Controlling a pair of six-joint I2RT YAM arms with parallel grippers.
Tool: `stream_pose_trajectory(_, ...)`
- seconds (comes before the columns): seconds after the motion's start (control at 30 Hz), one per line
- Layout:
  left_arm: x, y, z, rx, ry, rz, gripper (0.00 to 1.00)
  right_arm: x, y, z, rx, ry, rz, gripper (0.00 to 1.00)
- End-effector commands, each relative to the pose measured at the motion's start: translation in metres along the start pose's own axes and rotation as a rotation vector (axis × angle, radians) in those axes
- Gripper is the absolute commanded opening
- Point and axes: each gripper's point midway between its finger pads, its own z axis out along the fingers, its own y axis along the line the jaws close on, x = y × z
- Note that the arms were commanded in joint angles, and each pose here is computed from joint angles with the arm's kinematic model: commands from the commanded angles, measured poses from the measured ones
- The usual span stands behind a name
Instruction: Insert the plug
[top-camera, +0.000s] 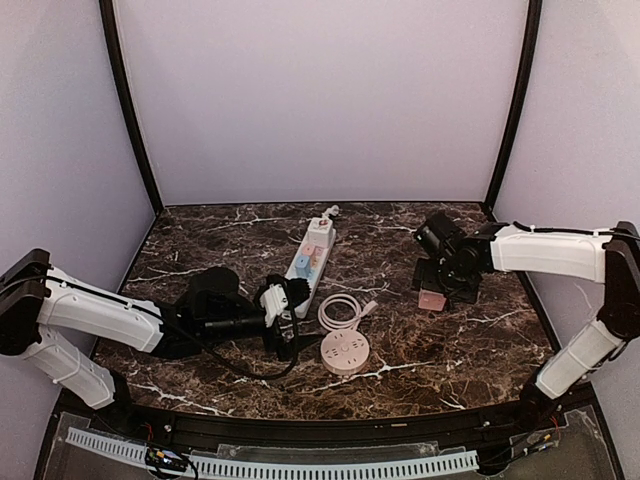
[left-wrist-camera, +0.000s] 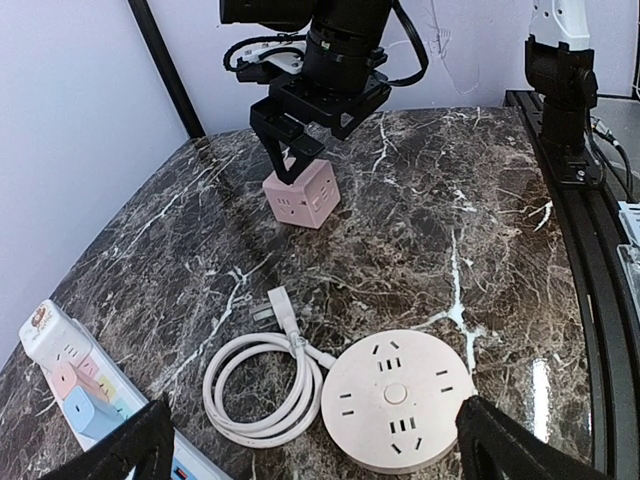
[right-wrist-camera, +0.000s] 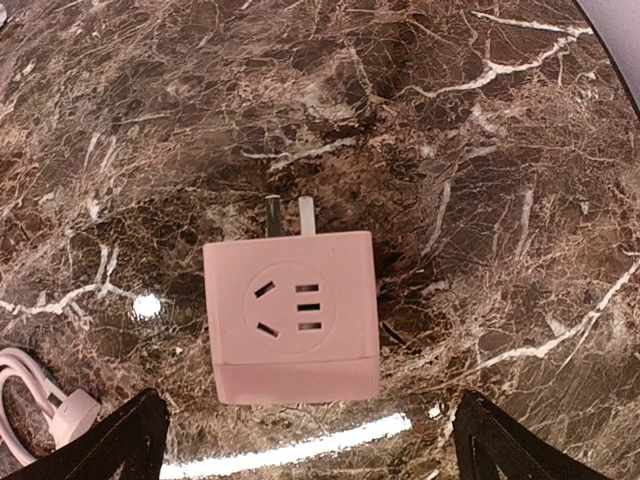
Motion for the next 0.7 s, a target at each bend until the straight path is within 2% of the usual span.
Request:
stream_pose_trajectory(0.0, -0.004, -0.001, 0.001, 0.02, -0.004, 0.019, 0.99, -0.009, 0.005, 0.019, 0.008, -0.05, 0.031, 0.99)
stream_pose_trajectory(0.27, -0.003, -0.001, 0.001, 0.018, -0.003, 0.027, 0.99, -0.004, 0.009, 0.05, 0.019, -0.056, 0.017, 0.96)
stream_pose_trajectory(0.53, -0.002, 0.0, 0.001, 0.015, -0.002, 0.031, 0.99, -0.003, 0.002, 0.059, 0.05, -0.086, 0.023, 0.77)
stream_pose_trajectory(0.67, -0.003, -0.001, 0.0, 0.018, -0.006, 0.03, 0.99, -0.003, -0.001, 0.059, 0.056, -0.093, 0.03, 0.71)
